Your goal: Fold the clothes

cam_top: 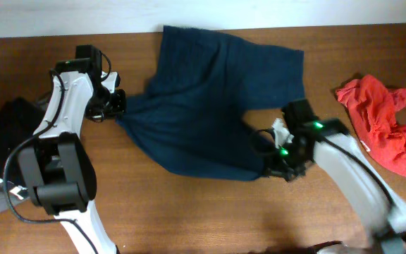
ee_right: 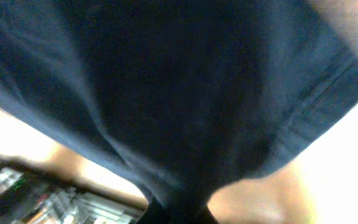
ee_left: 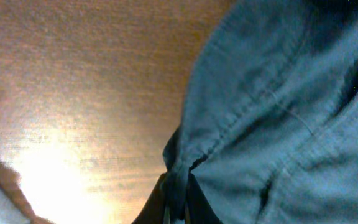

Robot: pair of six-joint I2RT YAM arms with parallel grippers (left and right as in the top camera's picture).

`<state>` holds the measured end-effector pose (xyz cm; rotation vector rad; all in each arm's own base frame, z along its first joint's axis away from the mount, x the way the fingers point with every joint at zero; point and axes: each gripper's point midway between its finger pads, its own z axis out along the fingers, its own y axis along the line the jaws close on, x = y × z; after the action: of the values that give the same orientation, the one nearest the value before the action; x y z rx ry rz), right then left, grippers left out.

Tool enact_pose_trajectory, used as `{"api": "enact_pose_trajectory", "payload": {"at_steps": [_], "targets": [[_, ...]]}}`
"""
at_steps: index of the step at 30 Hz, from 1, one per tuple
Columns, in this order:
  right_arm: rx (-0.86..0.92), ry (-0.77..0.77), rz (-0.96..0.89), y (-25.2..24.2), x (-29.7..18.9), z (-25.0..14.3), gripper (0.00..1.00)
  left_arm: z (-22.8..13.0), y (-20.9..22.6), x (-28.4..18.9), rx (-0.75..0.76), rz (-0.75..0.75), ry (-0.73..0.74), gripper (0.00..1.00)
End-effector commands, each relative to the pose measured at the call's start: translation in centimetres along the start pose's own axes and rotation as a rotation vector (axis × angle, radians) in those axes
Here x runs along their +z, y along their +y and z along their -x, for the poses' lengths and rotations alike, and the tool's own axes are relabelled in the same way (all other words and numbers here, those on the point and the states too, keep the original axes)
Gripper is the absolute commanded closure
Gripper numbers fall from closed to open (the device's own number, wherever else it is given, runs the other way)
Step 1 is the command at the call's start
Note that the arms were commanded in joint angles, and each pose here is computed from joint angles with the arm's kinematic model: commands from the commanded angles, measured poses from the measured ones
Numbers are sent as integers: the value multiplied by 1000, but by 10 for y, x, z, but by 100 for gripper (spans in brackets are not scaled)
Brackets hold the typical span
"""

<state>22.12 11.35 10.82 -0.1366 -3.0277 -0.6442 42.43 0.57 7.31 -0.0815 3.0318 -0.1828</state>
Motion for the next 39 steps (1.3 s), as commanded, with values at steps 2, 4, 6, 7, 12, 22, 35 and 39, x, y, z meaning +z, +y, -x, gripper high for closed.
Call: {"api": "enact_pose_trajectory", "payload": {"at_steps": [2, 4, 6, 7, 12, 22, 35, 39], "targets": [[-35, -94, 148, 36, -45, -19, 96, 18, -6, -62, 31, 7, -176, 100], [-27, -186, 132, 35, -57, -12, 96, 25, -9, -79, 41, 8, -242, 100], [-13, -302, 82, 29, -65, 9, 93, 33, -13, -89, 53, 6, -294, 100], [-11, -353, 56, 26, -68, 21, 92, 36, -16, -91, 61, 5, -310, 100], [-19, -479, -21, 17, -60, 78, 91, 40, -31, -87, 97, 4, -319, 100], [28, -267, -94, -13, 32, 110, 91, 42, -33, -86, 150, 61, -328, 100], [-20, -340, 86, 9, 45, 151, 96, 51, -34, -61, 172, 55, -306, 100], [-39, -266, 131, 15, 39, 129, 96, 36, -33, -59, 179, 57, -245, 100]]}}
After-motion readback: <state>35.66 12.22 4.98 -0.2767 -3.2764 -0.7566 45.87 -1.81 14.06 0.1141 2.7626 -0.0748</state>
